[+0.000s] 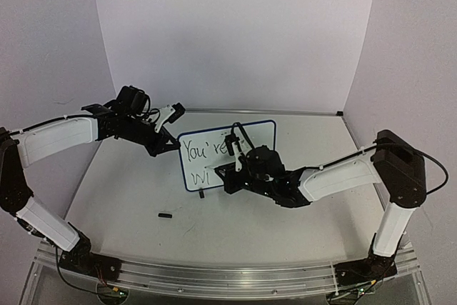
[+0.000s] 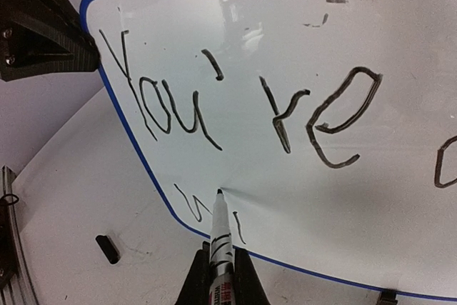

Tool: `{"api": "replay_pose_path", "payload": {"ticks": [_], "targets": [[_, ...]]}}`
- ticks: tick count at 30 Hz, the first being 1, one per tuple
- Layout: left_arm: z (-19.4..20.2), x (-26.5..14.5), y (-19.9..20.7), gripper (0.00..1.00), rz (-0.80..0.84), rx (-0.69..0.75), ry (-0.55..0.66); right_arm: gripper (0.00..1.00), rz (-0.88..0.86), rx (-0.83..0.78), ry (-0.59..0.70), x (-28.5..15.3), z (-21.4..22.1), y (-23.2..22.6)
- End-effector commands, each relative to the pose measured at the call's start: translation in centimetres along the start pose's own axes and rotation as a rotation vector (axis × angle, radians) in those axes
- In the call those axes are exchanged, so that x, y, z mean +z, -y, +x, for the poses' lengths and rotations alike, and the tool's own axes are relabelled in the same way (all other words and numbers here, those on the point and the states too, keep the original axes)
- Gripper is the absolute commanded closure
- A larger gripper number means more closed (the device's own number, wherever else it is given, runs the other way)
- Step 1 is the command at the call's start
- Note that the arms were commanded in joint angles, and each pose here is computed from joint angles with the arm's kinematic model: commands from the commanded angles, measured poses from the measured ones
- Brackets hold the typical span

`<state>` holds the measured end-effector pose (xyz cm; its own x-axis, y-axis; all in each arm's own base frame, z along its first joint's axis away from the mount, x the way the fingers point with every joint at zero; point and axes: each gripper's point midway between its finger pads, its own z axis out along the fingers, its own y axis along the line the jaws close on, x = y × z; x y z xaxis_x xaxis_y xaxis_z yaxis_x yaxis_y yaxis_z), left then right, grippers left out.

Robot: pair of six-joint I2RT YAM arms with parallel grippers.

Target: Write a sentence on the whiteboard

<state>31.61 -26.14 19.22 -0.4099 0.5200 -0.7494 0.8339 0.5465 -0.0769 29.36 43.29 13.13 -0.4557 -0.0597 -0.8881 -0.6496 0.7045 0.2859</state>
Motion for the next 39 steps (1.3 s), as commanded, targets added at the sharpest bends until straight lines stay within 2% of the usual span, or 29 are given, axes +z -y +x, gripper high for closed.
{"api": "replay_pose_path", "payload": {"ticks": [1, 11, 19, 23, 28, 39], "targets": [[2.5, 0.7, -1.4, 1.0, -0.072, -0.001, -0.103, 1.0, 0.031, -0.002, 0.04, 0.6, -1.4, 0.3], [2.4, 0.7, -1.5, 1.0, -0.071, 0.0, -0.101, 1.0, 0.055, 0.001, 0.05, 0.5, -1.7, 0.7], [2.3, 0.7, -1.4, 1.0, -0.069, 0.002, -0.099, 1.0, -0.022, -0.013, 0.045, -1.3, -1.6, -0.3], [2.3, 0.8, -1.4, 1.0, -0.067, -0.001, -0.099, 1.0, 0.005, -0.001, 0.017, -1.7, -0.2, 0.6], [2.4, 0.8, -1.3, 1.0, -0.065, -0.002, -0.101, 1.0, 0.025, 0.01, -0.032, -0.9, 1.9, 1.3], [2.4, 0.8, -1.4, 1.0, -0.07, -0.001, -0.103, 1.0, 0.062, -0.008, -0.075, 0.9, 3.2, 1.8]]}}
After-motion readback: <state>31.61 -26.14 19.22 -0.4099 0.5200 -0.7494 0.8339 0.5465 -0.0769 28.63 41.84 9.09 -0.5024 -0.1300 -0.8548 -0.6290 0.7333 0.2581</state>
